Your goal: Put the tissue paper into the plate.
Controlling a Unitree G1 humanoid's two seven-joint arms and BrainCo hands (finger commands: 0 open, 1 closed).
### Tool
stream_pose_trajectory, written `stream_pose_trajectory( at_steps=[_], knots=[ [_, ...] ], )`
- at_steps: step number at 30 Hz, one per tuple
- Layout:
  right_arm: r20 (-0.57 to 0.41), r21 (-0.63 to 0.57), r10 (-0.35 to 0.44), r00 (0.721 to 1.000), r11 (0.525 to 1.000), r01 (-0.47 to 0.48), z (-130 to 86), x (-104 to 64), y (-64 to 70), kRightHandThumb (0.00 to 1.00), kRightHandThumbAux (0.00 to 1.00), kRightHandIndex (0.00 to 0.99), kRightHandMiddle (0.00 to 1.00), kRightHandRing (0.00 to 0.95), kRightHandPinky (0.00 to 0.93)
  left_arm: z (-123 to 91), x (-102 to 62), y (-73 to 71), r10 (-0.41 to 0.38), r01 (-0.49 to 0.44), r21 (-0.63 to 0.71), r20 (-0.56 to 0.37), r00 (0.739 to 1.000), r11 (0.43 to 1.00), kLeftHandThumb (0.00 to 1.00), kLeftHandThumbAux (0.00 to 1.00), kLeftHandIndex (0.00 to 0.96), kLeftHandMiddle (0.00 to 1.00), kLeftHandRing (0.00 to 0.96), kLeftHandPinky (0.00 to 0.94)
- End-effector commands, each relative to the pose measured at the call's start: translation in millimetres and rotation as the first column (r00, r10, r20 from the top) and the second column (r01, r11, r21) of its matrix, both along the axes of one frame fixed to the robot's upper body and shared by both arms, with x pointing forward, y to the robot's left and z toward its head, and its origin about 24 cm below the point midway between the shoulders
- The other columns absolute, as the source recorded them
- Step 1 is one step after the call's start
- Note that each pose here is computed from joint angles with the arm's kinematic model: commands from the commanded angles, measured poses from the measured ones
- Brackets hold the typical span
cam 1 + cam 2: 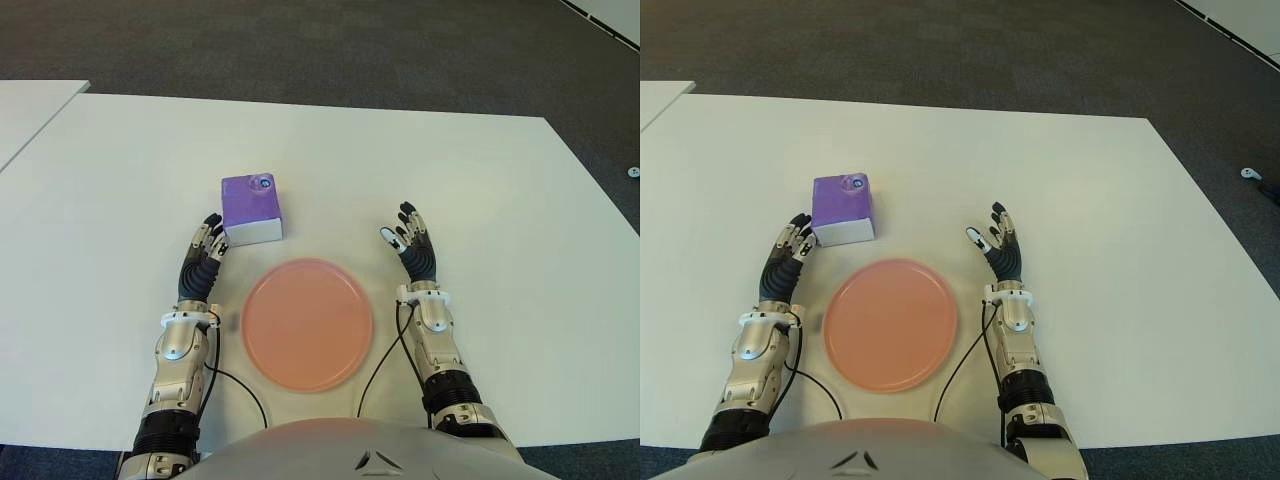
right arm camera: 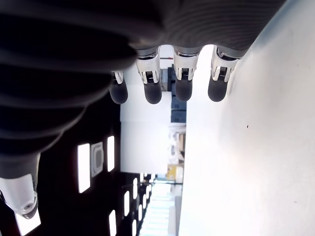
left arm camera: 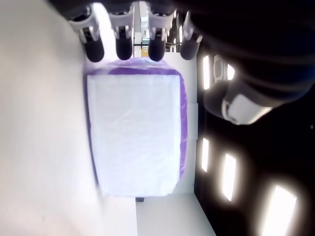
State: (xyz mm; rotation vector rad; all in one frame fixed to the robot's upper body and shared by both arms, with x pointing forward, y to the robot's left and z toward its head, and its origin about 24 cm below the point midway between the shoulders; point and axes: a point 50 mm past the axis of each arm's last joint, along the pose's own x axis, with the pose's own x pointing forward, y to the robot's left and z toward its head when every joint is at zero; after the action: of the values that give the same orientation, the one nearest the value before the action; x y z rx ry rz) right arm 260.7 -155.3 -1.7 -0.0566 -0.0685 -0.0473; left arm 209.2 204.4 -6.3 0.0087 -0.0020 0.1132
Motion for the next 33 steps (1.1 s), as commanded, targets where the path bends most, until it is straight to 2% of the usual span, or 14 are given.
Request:
stream_pose_trajectory(
  at_steps=[1, 23, 28, 30, 33],
  knots=[
    [-0.092, 0.004, -0.010, 0.996, 1.000, 0.010, -18.4, -11.3, -0.8, 0.012, 0.549, 0.000, 0.000, 0.000, 0.000, -7.7, -3.4, -0.9, -0.002, 0.002, -0.003, -0.047, 0.999, 1.000, 0.000, 0.472, 0.000, 0.000, 0.000, 0.000],
    [-0.093, 0.004, -0.010, 0.996, 1.000, 0.010, -18.5, -10.9, -0.4, 0.012, 0.549, 0.000, 0.000, 0.000, 0.000, -6.8, -3.7, -1.1, -0.015, 0.015, 0.004, -0.042, 0.999, 1.000, 0.000, 0.466, 0.000, 0.000, 0.000, 0.000],
    [-0.093, 0.004, -0.009, 0.996, 1.000, 0.010, -18.7, -10.5, 0.1, 0.012, 0.549, 0.000, 0.000, 0.000, 0.000, 5.1, 1.3, 6.2, 0.029, -0.031, 0.145, 0.017, 0.999, 0.989, 0.000, 0.468, 0.000, 0.000, 0.000, 0.000],
    [-0.094, 0.004, -0.009, 0.996, 1.000, 0.010, -18.8, -10.0, 0.4, 0.012, 0.549, 0.000, 0.000, 0.000, 0.000, 20.4, 5.9, 15.5, 0.074, -0.093, 0.254, 0.081, 0.994, 0.963, 0.000, 0.468, 0.000, 0.000, 0.000, 0.000],
    [-0.096, 0.005, -0.009, 0.995, 1.000, 0.010, -19.1, -8.9, 1.1, 0.012, 0.549, 0.000, 0.000, 0.000, 0.000, 47.1, 12.9, 25.0, 0.116, -0.195, 0.423, 0.207, 0.972, 0.885, 0.000, 0.468, 0.000, 0.000, 0.000, 0.000]
  ],
)
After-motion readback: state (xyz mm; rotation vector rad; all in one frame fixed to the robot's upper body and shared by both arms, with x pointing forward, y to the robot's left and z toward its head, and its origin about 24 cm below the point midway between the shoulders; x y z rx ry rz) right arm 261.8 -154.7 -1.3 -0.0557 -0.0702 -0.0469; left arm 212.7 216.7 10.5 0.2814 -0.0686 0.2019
